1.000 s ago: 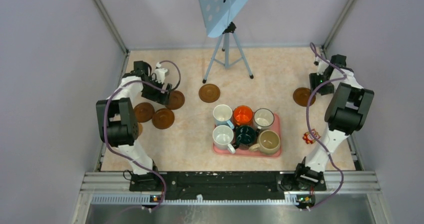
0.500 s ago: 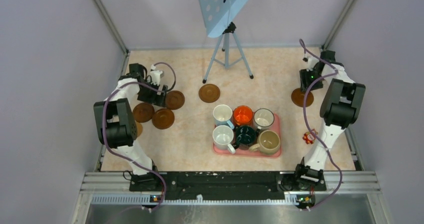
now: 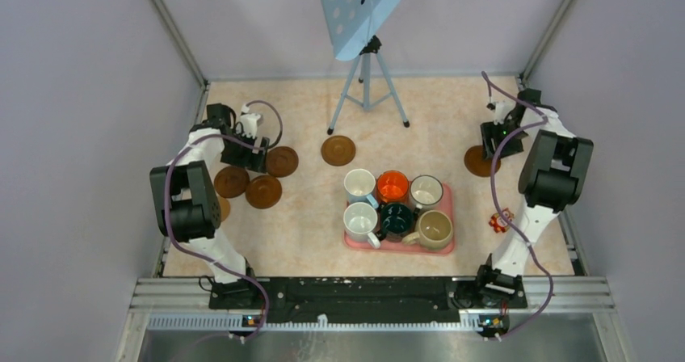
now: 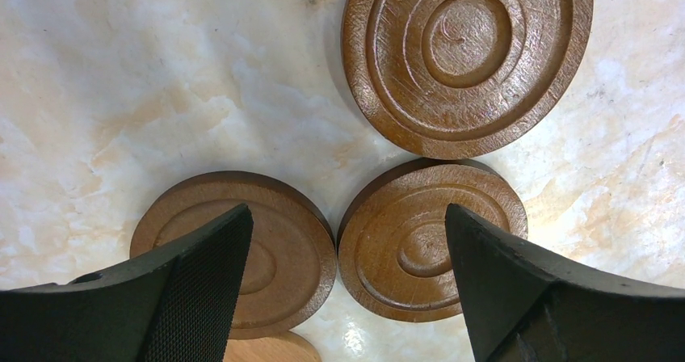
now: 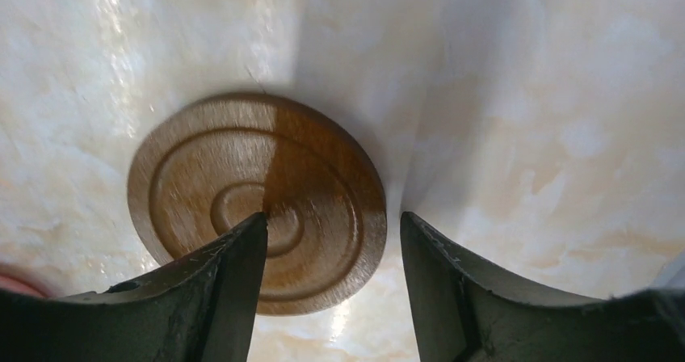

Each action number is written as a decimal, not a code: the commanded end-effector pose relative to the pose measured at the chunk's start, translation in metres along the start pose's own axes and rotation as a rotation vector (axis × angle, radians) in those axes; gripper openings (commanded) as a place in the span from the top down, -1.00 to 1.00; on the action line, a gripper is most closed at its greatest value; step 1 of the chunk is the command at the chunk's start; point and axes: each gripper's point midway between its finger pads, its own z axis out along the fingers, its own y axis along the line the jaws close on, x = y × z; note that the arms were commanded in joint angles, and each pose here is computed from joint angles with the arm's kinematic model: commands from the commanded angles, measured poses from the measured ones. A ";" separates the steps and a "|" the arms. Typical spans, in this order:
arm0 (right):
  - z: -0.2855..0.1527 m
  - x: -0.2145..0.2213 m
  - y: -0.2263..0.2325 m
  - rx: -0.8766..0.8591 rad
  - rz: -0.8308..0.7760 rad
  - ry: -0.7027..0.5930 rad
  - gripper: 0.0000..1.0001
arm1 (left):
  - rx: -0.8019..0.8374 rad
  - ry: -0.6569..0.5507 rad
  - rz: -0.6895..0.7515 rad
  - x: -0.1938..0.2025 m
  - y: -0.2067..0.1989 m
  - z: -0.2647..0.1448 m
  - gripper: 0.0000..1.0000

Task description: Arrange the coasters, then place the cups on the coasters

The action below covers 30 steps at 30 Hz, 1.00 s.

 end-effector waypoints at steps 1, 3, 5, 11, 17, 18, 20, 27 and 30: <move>-0.024 0.022 -0.004 0.013 -0.018 0.042 -0.23 | -0.012 -0.066 0.009 -0.011 0.001 -0.010 -0.88; -0.021 0.028 -0.002 0.021 -0.018 0.041 -0.22 | -0.011 -0.068 0.007 -0.011 0.001 -0.008 -0.88; -0.014 0.031 0.002 0.026 -0.015 0.052 -0.19 | -0.010 -0.064 -0.002 -0.011 0.002 -0.005 -0.87; 0.007 0.018 0.029 0.039 -0.059 0.043 0.05 | -0.011 -0.068 -0.013 -0.014 0.004 -0.004 -0.87; 0.021 -0.009 0.078 -0.033 -0.099 0.018 0.32 | -0.033 -0.075 -0.018 -0.016 0.009 -0.007 -0.87; 0.025 -0.014 0.090 -0.050 -0.112 0.013 0.36 | -0.034 -0.075 -0.024 -0.015 0.009 -0.008 -0.87; 0.031 -0.024 0.108 -0.080 -0.110 0.006 0.45 | -0.034 -0.075 -0.040 -0.014 0.010 -0.008 -0.87; 0.054 -0.050 0.183 -0.183 -0.137 -0.006 0.92 | -0.035 -0.076 -0.068 -0.012 0.012 -0.012 -0.87; 0.056 -0.056 0.206 -0.210 -0.141 -0.016 1.00 | -0.043 -0.083 -0.072 -0.013 0.013 -0.015 -0.87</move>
